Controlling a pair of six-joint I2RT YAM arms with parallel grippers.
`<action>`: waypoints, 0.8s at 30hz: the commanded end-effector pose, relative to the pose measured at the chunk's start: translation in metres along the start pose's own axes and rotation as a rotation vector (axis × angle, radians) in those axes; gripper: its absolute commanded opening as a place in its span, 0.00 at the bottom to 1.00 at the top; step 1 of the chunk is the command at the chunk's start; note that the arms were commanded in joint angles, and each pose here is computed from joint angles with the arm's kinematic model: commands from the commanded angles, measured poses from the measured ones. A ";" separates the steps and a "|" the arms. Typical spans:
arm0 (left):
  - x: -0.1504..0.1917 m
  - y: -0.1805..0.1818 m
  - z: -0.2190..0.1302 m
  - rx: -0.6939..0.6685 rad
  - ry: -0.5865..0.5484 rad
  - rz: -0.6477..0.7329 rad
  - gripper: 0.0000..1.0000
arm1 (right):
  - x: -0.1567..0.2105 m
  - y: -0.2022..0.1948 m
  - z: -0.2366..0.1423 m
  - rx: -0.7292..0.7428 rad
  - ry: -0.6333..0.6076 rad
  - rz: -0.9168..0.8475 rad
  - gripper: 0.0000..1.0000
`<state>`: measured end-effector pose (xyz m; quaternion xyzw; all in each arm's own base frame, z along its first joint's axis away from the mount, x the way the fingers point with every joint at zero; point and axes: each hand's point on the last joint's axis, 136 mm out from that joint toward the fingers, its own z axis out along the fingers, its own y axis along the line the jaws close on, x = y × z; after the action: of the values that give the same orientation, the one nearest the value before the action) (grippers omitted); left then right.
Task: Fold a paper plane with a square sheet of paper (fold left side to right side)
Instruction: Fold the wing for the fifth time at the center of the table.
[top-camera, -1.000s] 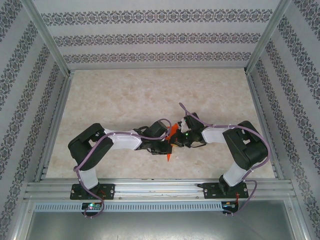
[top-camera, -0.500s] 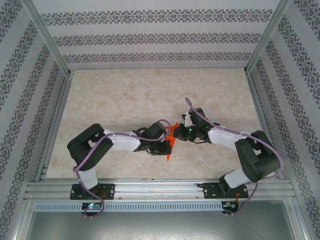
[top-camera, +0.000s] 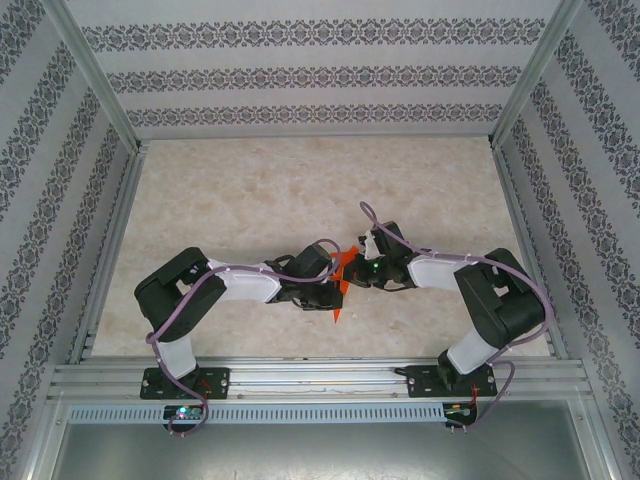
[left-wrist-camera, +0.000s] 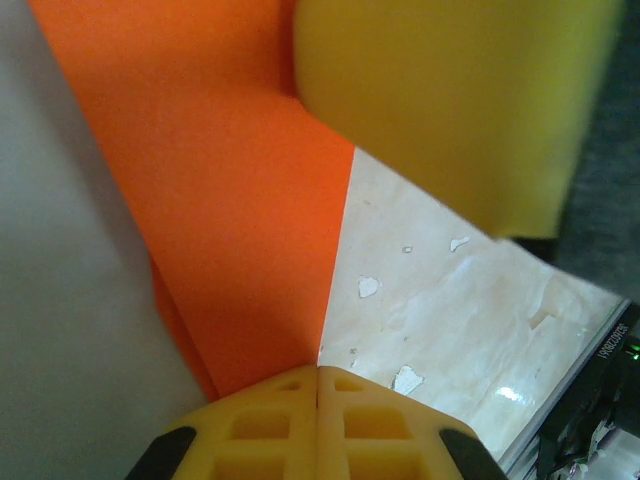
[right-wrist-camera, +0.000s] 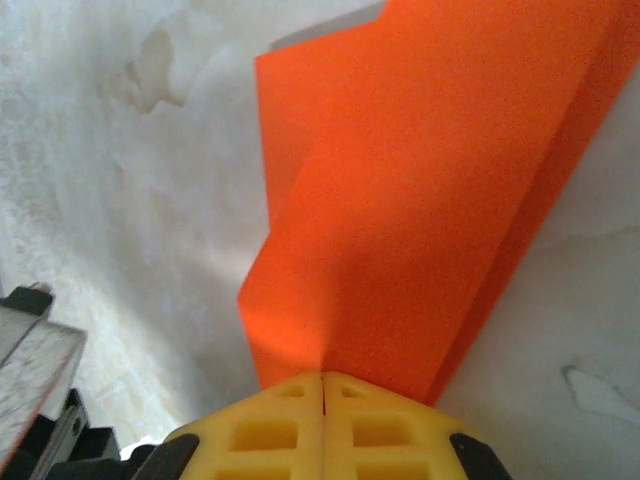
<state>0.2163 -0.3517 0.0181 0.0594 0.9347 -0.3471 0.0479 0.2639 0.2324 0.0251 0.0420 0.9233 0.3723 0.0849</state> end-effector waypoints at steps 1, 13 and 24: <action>0.026 0.039 0.001 -0.120 0.073 -0.075 0.00 | -0.005 -0.008 0.006 0.034 -0.025 -0.043 0.00; 0.040 0.056 0.002 -0.160 0.107 -0.118 0.00 | -0.014 -0.031 0.009 0.090 -0.030 -0.043 0.00; 0.047 0.068 0.003 -0.187 0.107 -0.156 0.00 | -0.041 -0.040 -0.002 0.095 -0.084 -0.012 0.00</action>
<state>0.2139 -0.3489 0.0164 0.0418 0.9314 -0.3581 0.0500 0.2802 0.2195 0.0148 0.0374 0.9236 0.3710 0.0886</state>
